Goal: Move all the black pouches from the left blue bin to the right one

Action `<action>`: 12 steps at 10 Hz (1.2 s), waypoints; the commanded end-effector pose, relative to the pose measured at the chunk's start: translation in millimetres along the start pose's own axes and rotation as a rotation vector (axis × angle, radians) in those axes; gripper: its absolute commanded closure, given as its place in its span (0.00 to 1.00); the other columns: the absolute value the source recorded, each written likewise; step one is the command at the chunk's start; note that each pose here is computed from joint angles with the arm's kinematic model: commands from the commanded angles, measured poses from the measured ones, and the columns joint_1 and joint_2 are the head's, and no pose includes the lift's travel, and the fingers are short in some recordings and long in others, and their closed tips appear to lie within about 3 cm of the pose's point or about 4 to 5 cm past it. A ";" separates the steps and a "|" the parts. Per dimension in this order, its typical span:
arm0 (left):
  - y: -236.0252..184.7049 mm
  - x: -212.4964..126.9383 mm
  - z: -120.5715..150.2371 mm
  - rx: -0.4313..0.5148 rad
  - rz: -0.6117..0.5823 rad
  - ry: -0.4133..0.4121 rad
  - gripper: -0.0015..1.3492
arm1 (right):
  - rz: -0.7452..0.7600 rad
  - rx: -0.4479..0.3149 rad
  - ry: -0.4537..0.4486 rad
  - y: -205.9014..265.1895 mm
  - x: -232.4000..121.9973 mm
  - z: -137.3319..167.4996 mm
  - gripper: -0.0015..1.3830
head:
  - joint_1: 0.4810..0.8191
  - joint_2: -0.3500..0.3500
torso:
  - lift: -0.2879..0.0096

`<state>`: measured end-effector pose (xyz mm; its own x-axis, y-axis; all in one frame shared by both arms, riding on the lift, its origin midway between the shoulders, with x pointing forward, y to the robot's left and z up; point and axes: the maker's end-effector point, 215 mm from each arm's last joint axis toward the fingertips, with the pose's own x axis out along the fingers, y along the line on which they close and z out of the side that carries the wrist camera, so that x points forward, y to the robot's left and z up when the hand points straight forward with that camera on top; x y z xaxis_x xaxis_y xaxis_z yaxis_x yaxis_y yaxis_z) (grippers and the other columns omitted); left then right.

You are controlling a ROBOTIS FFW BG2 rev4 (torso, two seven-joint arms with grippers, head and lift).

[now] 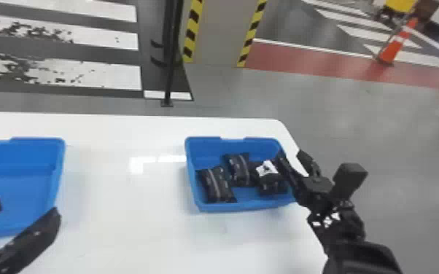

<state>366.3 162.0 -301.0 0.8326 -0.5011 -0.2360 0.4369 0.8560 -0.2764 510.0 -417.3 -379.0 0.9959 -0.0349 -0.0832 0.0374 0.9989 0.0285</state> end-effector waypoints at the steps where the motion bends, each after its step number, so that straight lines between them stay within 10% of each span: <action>1: 25.2 -23.1 25.1 0.066 0.078 -0.101 0.09 | -0.004 -0.089 -0.079 23.6 -51.3 40.0 0.13 | 0.63 0.03 | 0.50; 6: 82.4 -91.8 38.1 0.291 0.305 -0.230 0.09 | 0.129 -0.211 -0.162 118.5 -191.6 106.3 0.14 | 0.63 0.34 | 0.50; 12: 103.1 -93.9 29.5 0.256 0.354 -0.291 0.10 | 0.202 -0.034 -0.139 156.0 -178.9 68.3 0.14 | 0.63 0.56 | 0.50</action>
<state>342.2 299.1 -280.1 0.9876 -0.1568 0.0047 0.1567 0.9874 0.0228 341.1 -261.7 -291.1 0.9858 0.1590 0.0539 -0.1584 0.9873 -0.0158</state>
